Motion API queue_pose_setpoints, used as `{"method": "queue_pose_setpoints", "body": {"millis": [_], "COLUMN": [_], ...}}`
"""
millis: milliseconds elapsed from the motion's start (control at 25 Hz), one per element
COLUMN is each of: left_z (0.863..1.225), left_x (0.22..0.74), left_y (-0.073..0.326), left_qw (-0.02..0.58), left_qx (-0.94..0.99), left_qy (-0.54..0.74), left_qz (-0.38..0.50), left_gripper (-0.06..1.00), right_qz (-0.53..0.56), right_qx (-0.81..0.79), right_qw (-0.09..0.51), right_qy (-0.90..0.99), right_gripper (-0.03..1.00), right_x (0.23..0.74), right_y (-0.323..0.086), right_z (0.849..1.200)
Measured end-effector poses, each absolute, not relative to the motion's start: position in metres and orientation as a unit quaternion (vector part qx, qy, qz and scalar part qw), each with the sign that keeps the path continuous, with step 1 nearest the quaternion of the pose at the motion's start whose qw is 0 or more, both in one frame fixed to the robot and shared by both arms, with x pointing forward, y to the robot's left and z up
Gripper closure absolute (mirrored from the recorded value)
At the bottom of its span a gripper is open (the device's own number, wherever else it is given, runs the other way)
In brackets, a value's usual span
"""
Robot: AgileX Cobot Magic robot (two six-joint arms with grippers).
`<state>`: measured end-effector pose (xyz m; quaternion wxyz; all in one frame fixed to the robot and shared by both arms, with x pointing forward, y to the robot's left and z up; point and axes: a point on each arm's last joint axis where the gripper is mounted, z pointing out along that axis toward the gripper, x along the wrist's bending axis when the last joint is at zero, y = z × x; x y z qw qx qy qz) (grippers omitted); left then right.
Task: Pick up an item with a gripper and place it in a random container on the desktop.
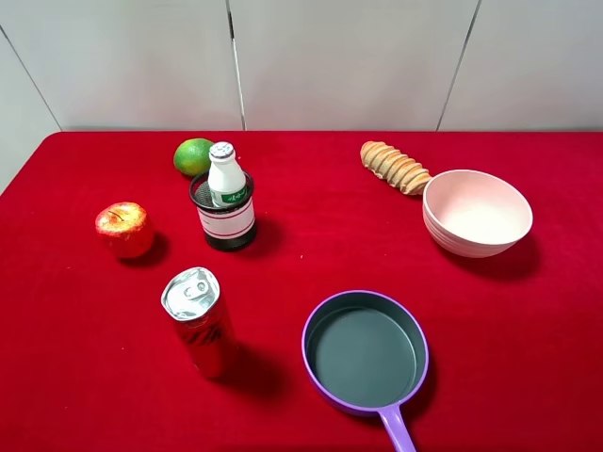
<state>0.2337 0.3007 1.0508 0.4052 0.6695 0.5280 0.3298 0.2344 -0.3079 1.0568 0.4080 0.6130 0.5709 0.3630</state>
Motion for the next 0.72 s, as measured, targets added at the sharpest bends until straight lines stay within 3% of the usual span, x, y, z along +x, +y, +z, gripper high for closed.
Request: {"method": "queue_pose_setpoints", "body": {"millis": [720], "left_z": [1.0508], "left_x": [0.2337], "left_y": [0.3007], "left_qw": [0.405], "left_qx": [0.670], "left_qy": [0.528], "left_qz": [0.330], "left_gripper": [-0.04], "right_qz": [0.362], "right_qx": [0.613], "right_qw": [0.409], "right_qy": [0.571], "right_gripper": [0.27], "right_x": [0.2344], "right_y": [-0.3081], "right_z": [1.0568]}}
